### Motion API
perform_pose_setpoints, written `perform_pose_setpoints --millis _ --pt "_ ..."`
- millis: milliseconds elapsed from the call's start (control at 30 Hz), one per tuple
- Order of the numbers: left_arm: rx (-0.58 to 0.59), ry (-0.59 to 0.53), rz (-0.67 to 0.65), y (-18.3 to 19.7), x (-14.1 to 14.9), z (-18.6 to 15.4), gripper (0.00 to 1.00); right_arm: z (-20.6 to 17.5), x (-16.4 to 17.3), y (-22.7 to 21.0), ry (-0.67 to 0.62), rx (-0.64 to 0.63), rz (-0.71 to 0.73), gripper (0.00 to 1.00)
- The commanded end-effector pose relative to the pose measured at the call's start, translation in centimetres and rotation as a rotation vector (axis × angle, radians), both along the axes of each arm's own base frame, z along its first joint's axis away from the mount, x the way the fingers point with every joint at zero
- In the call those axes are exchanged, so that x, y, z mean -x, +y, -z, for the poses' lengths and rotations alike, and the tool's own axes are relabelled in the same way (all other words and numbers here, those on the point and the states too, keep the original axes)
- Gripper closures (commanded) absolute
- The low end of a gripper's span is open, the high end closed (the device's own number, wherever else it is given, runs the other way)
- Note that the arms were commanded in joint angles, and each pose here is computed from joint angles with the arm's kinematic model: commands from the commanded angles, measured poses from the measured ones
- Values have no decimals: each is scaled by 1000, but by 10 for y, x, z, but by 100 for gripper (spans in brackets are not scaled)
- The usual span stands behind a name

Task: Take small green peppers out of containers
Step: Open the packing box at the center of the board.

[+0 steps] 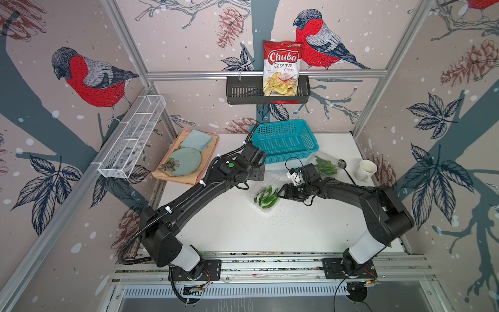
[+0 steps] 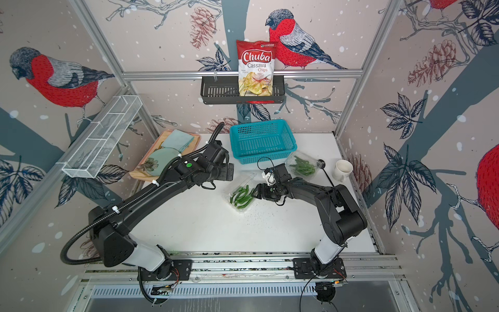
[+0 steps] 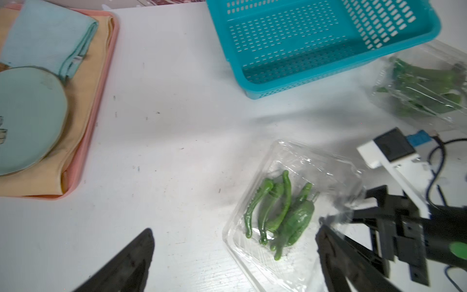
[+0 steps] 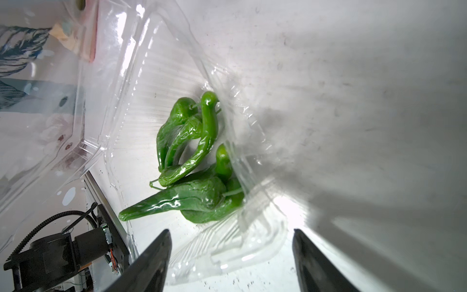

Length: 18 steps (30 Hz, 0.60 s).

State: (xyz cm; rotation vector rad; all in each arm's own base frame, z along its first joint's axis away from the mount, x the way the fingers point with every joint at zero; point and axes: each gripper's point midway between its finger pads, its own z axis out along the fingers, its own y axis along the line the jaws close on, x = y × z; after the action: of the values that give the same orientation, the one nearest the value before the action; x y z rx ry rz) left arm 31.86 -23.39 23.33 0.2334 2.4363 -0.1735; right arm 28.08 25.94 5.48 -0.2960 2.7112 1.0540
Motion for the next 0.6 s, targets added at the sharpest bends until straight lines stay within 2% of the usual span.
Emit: perform_pose_setpoints --millis 0,167,267,400,500,567 --pt "44 -3 134 -29 21 -3 3 -2 -4 2 -4 -3 4 25" --pt "-18 12 229 -54 48 18 3 -2 -6 5 4 -10 6 24" --pt "-73 16 225 -55 47 33 3 -1 -7 6 11 -13 4 24" --pt "-168 0 164 -45 35 50 3 4 -4 5 23 -1 1 23" --pt "-312 -40 47 -20 20 59 3 7 -3 3 27 11 2 23" --pt "-391 -62 24 -10 12 62 3 9 -2 2 30 15 1 23"
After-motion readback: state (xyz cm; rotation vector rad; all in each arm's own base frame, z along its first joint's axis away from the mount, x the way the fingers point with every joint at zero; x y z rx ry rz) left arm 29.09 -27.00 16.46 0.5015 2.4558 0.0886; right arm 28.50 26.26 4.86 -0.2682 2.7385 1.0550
